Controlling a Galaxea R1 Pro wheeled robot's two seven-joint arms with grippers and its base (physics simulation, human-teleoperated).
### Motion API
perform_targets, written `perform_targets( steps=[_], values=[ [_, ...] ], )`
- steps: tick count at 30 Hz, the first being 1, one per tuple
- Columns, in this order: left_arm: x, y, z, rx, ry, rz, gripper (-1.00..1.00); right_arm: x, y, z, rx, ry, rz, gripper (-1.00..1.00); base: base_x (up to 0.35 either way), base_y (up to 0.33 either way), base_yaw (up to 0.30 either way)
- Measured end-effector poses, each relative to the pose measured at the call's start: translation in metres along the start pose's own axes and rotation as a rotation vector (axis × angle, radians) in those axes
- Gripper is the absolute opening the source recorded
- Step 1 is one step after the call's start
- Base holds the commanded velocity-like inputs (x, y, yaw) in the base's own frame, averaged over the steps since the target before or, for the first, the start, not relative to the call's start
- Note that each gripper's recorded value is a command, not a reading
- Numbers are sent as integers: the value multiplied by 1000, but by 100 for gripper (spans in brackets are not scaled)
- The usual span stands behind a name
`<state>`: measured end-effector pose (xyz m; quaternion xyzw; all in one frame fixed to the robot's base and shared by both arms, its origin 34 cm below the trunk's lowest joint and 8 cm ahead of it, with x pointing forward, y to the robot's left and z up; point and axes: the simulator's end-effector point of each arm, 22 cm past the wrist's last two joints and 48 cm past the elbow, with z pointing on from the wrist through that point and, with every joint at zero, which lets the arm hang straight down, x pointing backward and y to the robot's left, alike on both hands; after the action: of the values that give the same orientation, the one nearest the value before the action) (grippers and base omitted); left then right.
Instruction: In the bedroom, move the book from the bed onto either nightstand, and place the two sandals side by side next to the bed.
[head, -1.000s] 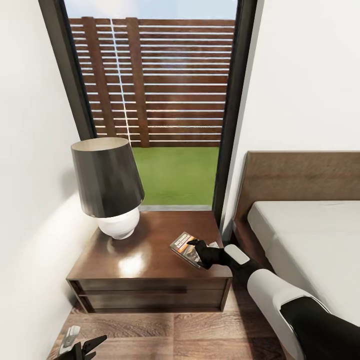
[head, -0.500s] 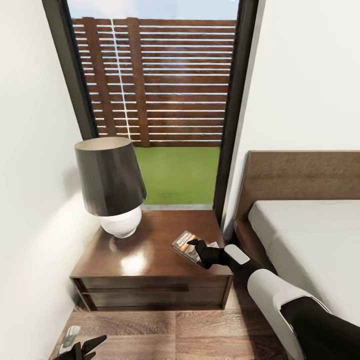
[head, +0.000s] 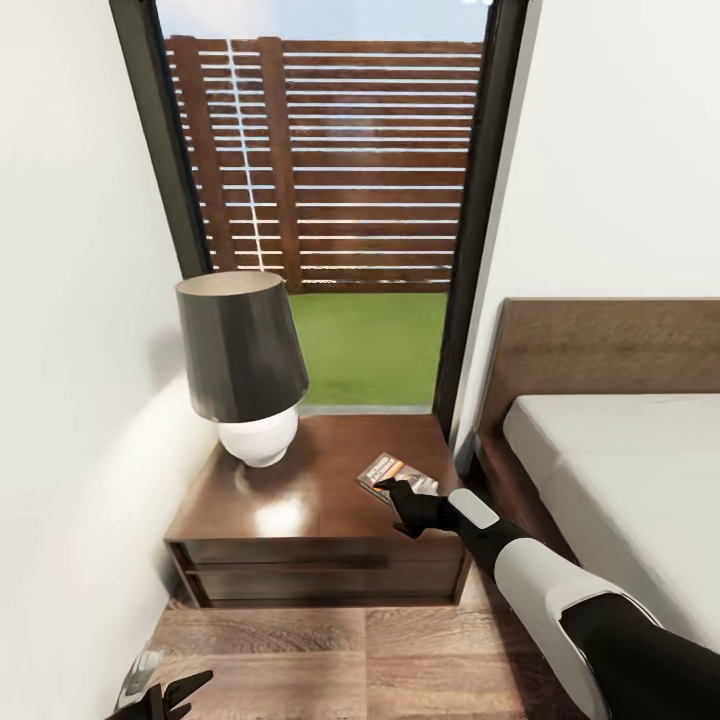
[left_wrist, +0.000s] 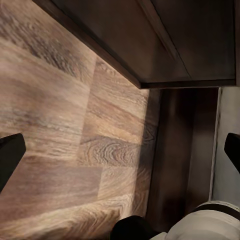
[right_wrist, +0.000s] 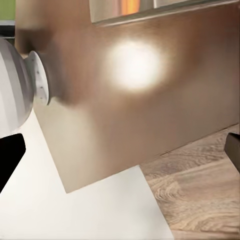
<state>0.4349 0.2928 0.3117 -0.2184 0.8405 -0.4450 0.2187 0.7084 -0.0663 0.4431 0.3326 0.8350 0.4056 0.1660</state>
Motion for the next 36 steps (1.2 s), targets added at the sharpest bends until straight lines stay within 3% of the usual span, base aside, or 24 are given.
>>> perform_targets(
  steps=[28, 36],
  values=[
    [2, -1, 2, 4, 1, -3, 100, 0, 1, -1, -5, 2, 5, 100, -42, 34, 0],
    [-5, -18, -4, 3, 2, -3, 100, -5, 18, -10, -10, 2, 7, 100, 0, 0, 0]
  ],
)
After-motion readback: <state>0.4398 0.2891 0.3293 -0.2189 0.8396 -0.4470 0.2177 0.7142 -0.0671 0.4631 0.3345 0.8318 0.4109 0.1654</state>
